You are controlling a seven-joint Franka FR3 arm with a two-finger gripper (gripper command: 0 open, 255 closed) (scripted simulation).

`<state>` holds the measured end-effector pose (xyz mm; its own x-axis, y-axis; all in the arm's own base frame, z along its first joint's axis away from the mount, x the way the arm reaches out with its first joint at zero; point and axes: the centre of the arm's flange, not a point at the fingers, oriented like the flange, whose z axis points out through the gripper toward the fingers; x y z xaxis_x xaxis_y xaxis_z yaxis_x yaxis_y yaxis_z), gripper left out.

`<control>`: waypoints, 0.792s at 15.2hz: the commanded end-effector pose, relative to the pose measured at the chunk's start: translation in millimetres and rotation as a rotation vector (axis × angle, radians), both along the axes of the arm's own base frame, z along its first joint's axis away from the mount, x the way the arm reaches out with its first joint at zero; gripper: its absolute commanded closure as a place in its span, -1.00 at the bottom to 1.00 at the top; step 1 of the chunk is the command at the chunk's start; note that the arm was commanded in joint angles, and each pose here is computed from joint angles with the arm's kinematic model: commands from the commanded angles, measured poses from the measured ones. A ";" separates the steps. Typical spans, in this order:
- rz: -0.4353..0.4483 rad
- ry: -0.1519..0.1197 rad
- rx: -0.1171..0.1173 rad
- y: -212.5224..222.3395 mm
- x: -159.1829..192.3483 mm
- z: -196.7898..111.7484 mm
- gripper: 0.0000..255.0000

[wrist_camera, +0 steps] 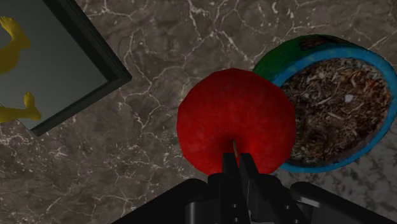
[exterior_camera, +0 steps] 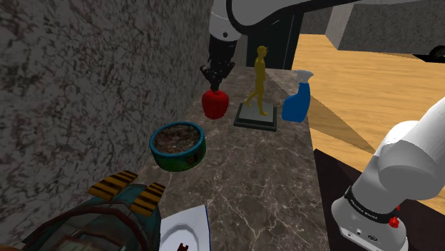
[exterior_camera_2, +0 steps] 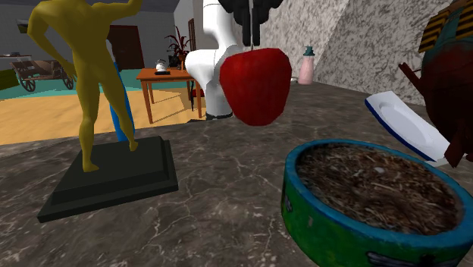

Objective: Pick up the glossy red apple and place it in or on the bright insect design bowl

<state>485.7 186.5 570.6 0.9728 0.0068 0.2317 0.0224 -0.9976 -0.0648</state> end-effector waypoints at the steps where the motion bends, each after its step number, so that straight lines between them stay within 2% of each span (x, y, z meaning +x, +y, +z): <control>1: 0.000 0.000 0.000 -0.4 -0.4 9.3 1.00; 8: 0.000 0.000 0.000 -0.4 -0.5 43.6 1.00; 12: 0.000 0.000 0.000 45.7 14.3 64.7 1.00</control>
<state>498.7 217.5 630.0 0.9728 0.0086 0.2313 0.0239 -0.9977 -0.0637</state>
